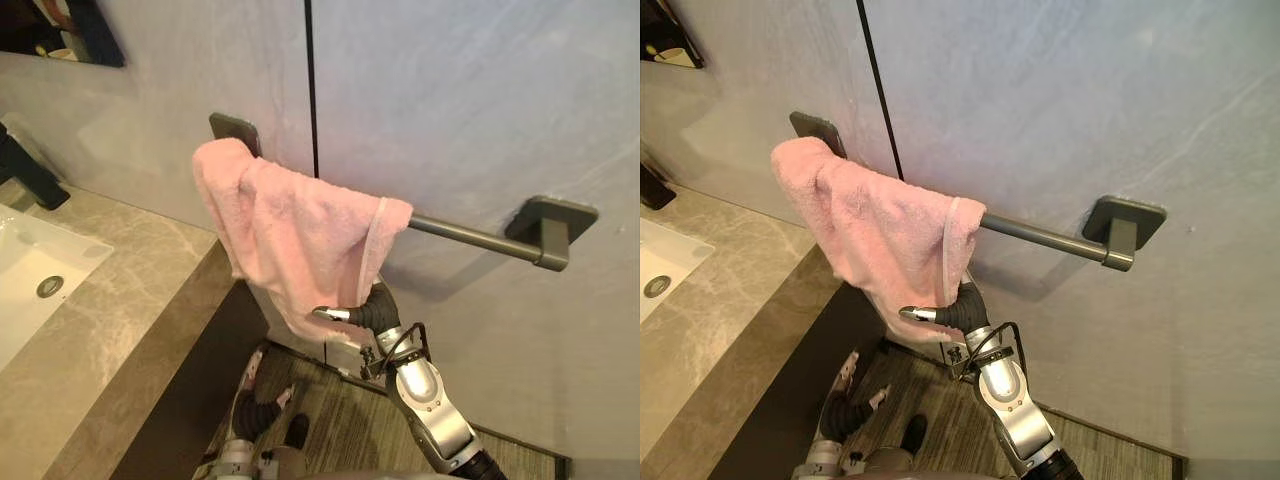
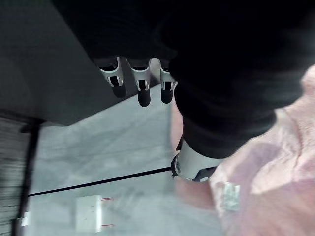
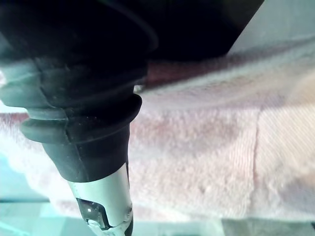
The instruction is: Organize washtable
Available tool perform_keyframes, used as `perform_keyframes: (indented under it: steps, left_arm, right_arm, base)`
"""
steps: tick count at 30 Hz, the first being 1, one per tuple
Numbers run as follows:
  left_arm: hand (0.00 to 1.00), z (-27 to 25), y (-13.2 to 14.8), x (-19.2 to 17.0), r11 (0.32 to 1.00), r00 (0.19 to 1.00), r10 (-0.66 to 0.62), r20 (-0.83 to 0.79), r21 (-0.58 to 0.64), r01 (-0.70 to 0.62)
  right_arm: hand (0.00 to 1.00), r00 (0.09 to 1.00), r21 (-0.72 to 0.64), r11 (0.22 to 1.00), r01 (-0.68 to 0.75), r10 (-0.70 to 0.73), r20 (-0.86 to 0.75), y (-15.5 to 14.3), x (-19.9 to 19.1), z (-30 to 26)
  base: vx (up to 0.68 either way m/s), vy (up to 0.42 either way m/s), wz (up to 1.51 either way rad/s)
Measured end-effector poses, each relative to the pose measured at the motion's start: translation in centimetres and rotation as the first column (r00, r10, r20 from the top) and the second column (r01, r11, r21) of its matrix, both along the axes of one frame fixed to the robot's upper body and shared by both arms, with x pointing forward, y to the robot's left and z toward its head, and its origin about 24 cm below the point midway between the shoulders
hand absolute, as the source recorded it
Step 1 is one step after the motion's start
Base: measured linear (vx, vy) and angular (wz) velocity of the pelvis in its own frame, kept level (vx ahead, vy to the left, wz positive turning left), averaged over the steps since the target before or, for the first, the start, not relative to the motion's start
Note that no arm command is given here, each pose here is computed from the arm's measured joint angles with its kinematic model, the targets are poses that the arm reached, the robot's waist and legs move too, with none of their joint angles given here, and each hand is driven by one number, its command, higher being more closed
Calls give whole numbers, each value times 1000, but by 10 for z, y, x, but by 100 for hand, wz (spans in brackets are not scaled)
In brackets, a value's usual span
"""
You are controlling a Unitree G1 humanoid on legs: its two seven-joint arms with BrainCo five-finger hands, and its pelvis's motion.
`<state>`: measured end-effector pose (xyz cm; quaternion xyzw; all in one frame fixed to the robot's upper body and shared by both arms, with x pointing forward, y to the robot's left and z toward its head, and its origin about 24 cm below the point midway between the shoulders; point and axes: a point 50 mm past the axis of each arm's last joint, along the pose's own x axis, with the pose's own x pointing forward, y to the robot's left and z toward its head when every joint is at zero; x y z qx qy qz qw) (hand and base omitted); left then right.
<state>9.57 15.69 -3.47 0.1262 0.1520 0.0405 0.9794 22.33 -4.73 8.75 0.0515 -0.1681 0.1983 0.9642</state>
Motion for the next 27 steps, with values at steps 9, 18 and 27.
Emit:
perform_keyframes:
  steps: [9,18,27]
  left_arm:
    - [0,-20,19,-35,970,975,73,-208,-213,-118]
    - [0,101,93,6,984,925,175,337,-104,-148]
    - [0,181,115,61,927,525,333,783,-171,-333]
  right_arm:
    - [0,995,54,998,-12,6,100,1,-4,27]
    - [0,993,50,996,-74,69,93,3,-4,26]
    - [0,998,-19,998,-66,66,19,-3,2,4]
  base:
    - [-4,6,-8]
    - [30,-18,6]
    - [29,-7,4]
